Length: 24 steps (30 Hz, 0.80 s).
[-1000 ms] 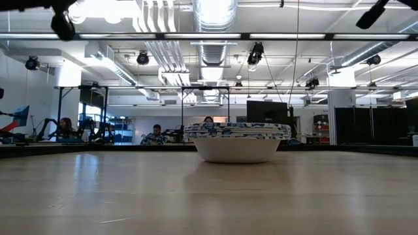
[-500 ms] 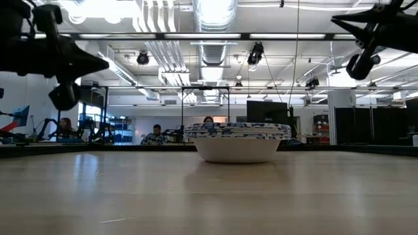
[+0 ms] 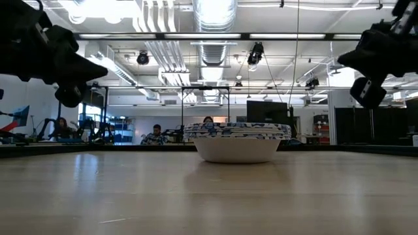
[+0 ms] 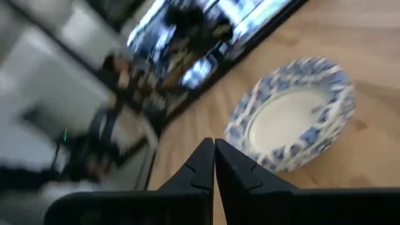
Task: Nest bowls inside each other
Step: Return to Home Position
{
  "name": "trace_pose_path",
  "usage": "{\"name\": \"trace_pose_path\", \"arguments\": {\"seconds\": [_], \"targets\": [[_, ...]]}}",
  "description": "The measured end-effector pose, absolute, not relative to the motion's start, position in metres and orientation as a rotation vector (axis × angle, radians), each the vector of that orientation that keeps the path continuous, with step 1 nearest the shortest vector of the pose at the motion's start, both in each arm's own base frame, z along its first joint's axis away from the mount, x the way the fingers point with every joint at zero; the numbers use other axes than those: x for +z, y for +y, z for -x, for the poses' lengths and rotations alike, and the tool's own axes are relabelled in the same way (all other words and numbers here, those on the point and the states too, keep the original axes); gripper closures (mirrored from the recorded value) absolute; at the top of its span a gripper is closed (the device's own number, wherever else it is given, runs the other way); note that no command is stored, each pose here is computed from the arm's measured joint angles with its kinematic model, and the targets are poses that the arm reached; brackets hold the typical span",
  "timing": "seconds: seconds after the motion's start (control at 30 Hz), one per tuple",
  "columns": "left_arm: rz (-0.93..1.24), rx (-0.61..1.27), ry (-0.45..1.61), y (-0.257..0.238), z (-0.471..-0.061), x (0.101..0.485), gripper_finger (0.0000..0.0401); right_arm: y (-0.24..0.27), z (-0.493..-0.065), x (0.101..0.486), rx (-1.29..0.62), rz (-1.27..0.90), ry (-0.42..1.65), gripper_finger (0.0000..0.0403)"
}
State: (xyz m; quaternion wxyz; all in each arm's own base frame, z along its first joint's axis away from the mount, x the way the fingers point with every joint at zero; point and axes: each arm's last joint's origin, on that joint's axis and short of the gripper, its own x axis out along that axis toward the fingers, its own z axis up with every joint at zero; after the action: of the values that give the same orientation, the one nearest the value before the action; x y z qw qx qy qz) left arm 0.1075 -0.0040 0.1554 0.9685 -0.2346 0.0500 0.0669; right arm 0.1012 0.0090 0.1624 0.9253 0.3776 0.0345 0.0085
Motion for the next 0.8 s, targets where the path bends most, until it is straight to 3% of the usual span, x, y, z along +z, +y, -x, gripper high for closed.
{"name": "trace_pose_path", "arguments": {"seconds": [0.17,0.8], "targets": [[0.405,0.145,0.164,-0.004,-0.111,0.15,0.0401,0.012,-0.103,0.159,0.086,-0.668,0.16,0.0394],[0.385,0.171,0.284,-0.005,-0.116,0.138,0.0401,0.012,-0.105,0.156,0.072,-0.69,0.196,0.0394]]}}
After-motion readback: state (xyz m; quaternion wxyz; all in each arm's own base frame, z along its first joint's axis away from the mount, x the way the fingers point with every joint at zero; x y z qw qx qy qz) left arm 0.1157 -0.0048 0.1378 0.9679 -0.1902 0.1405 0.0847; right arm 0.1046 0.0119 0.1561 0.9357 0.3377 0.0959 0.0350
